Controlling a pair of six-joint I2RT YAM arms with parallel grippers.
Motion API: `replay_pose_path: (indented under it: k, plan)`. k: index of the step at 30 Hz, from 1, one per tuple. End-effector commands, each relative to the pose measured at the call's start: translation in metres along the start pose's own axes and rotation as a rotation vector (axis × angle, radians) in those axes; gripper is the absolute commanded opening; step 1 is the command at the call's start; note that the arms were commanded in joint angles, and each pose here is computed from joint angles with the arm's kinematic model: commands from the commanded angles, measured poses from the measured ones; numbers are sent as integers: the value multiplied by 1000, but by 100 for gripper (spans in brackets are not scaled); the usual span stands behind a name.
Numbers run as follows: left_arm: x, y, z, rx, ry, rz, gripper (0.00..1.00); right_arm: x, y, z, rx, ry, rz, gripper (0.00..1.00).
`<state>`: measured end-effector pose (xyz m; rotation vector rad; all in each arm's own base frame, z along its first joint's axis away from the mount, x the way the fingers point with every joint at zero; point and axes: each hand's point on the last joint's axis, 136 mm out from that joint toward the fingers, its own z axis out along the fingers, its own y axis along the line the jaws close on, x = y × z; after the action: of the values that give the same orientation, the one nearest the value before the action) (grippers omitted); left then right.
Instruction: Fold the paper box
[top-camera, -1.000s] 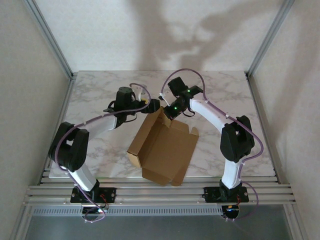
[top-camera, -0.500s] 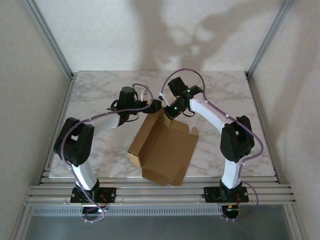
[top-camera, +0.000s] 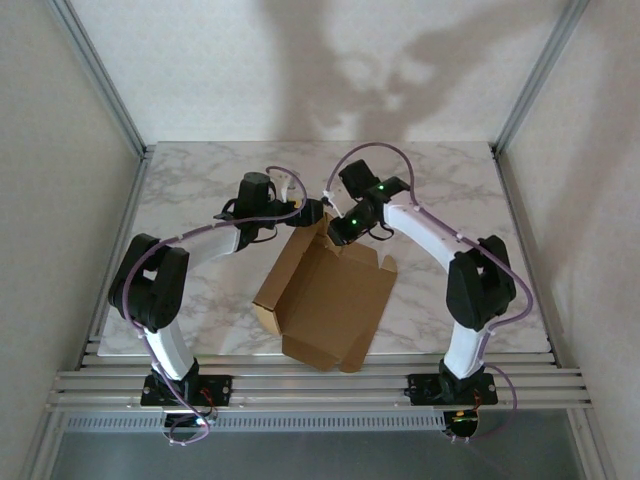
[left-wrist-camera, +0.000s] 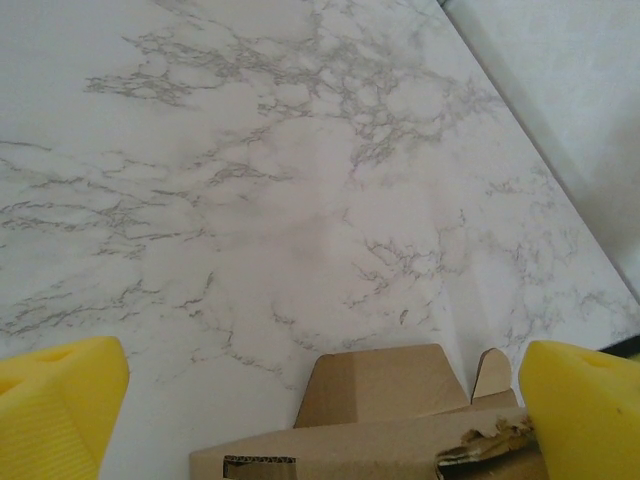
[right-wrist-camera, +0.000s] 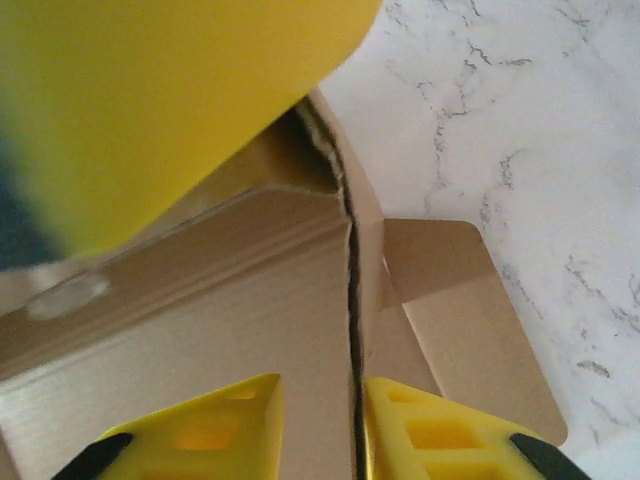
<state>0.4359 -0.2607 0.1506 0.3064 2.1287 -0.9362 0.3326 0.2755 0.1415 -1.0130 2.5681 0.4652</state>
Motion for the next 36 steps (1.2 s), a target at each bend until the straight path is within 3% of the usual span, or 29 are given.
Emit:
replay_pose_path:
  k: [1,8,15,19,29,36]
  plan:
    - [15,9,3,-18,63,1,99,-7,11,-32,-55,-93,25,32]
    - [18,7,2,-12,73,6,99,-10,0,-67,-140,-242,122,40]
    - [16,5,2,-7,70,9,99,-7,-40,-62,-55,-285,245,20]
    - [16,5,1,-4,71,5,99,-7,-49,-38,-47,-260,259,17]
    - [13,1,1,10,68,0,99,-10,-36,-8,-175,-261,230,21]
    - [14,1,3,13,72,-6,99,-9,-14,5,-246,-243,188,33]
